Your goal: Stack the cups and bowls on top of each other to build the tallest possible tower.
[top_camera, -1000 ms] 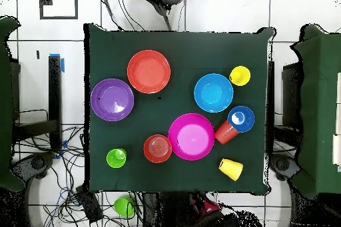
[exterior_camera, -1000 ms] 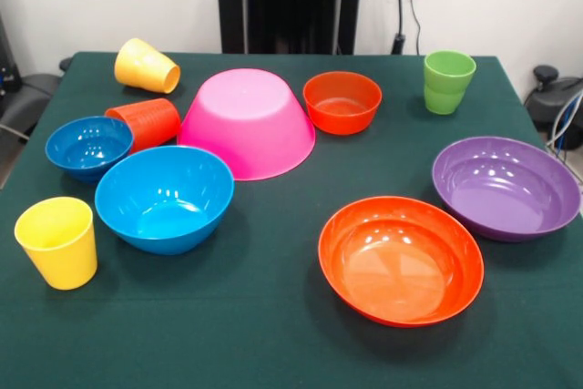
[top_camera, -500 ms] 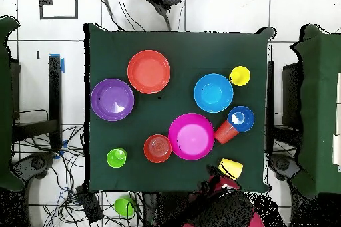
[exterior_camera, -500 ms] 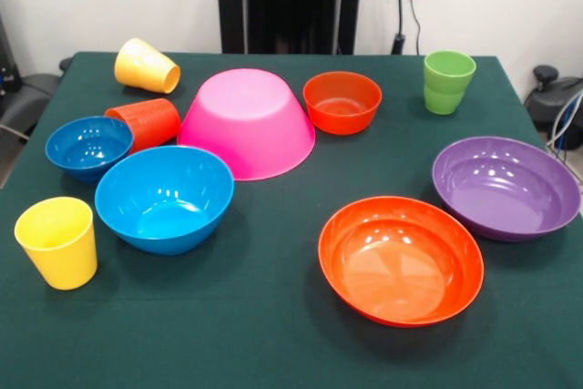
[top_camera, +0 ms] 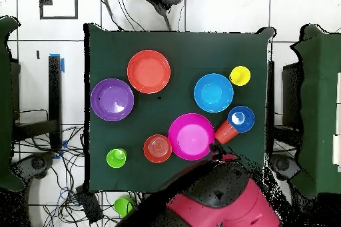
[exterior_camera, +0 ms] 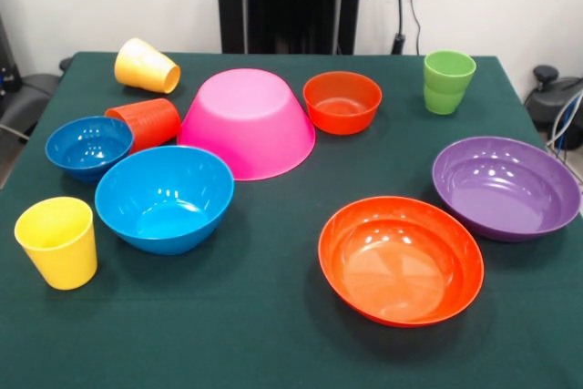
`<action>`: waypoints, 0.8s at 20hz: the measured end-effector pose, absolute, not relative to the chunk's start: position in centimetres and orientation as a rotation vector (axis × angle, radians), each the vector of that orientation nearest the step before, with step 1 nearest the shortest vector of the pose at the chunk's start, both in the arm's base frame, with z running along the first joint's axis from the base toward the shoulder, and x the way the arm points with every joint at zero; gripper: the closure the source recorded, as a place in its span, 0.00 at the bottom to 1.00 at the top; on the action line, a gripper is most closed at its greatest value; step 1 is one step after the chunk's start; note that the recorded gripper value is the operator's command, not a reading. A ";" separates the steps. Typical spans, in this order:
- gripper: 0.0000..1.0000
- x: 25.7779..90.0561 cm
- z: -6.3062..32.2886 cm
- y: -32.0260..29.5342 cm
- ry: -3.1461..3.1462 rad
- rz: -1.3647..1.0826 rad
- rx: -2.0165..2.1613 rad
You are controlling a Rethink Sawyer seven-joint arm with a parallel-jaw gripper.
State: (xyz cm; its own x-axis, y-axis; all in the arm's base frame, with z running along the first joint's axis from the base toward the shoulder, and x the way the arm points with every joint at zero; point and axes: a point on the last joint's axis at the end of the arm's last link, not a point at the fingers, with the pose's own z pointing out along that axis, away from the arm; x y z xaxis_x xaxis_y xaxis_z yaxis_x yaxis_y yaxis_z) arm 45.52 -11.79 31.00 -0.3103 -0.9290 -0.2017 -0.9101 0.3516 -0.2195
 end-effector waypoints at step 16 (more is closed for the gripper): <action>0.00 50.5 29.4 -13.9 2.336 -0.144 -1.694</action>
State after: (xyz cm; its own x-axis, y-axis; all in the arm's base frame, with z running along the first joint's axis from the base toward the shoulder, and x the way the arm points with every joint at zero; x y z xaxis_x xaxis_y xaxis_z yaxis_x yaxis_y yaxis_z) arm 50.53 -13.94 29.38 -0.2913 -0.9457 -0.1445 -0.9208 0.3181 -0.2256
